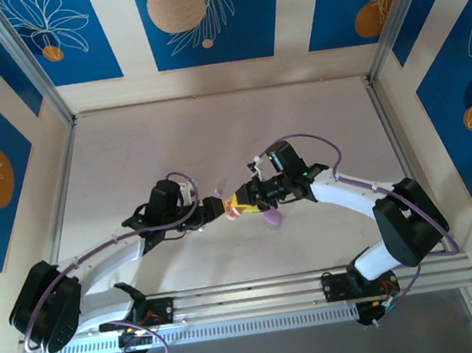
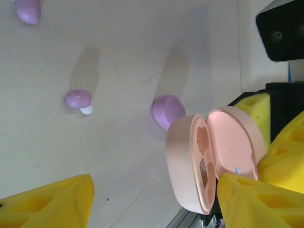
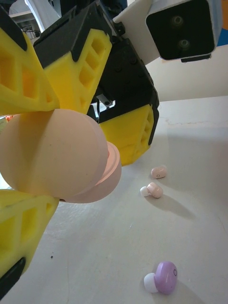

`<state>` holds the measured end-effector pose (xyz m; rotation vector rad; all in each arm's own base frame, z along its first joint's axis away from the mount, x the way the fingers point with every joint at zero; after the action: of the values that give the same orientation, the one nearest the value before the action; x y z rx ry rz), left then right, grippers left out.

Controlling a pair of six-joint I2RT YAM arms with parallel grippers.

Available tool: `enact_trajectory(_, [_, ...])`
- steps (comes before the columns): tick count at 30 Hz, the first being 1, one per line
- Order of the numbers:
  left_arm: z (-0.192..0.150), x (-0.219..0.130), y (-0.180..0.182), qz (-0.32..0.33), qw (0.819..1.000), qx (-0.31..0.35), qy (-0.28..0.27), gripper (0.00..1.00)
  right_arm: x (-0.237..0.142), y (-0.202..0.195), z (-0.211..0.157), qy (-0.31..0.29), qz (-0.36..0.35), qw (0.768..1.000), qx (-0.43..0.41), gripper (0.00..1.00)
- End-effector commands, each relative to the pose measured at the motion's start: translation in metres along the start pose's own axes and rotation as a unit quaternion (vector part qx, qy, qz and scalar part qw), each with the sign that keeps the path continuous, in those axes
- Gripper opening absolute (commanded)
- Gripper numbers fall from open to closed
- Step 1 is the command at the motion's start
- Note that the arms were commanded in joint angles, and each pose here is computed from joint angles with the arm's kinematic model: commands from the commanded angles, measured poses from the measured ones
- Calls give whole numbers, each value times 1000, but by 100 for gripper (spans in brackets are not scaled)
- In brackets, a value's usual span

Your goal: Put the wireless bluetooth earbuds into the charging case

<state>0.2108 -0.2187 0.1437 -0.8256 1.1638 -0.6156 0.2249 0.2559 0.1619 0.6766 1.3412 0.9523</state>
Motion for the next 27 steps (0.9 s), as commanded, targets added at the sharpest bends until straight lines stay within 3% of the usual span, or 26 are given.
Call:
enact_trajectory(1, [4,4,-6,-5,1000,6,-5,67,-7,8,-4,3,25,1000,-4,25])
enact_trajectory(7, [2,9,12,34,999,-1,-5,66,-14,5,-8,0,31,1000,2,25])
enact_trajectory(15, [2,5,10,35,999,-4,-10,62,-4,-22,-17,7,5,1000,20,25])
enact_trajectory(18, [1,-2,8,35,999,-5,-17,51,2,-33,-21,10,-9,1000,23,24])
enact_trajectory(24, [-5,-4,-7,-24,999,-32,-12,13,13,-45,-24,20,-14,999,32,24])
enact_trajectory(27, [-13,3,-14,-46,998,-41,-2,1,17,-49,-25,21,-14,999,34,24])
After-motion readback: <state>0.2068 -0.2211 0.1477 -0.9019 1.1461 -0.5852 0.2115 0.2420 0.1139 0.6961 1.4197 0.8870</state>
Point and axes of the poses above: each hand's point on the last joint's axis, 136 mm out from that joint toward the fingers, its own x axis out along the fingers, its own y axis along the line the jaws close on, z = x × y, the point moved 5 cm from there along -x, back along the fingers, and after that the axes turned 7 degrees about -x, right-handed, at the moved point
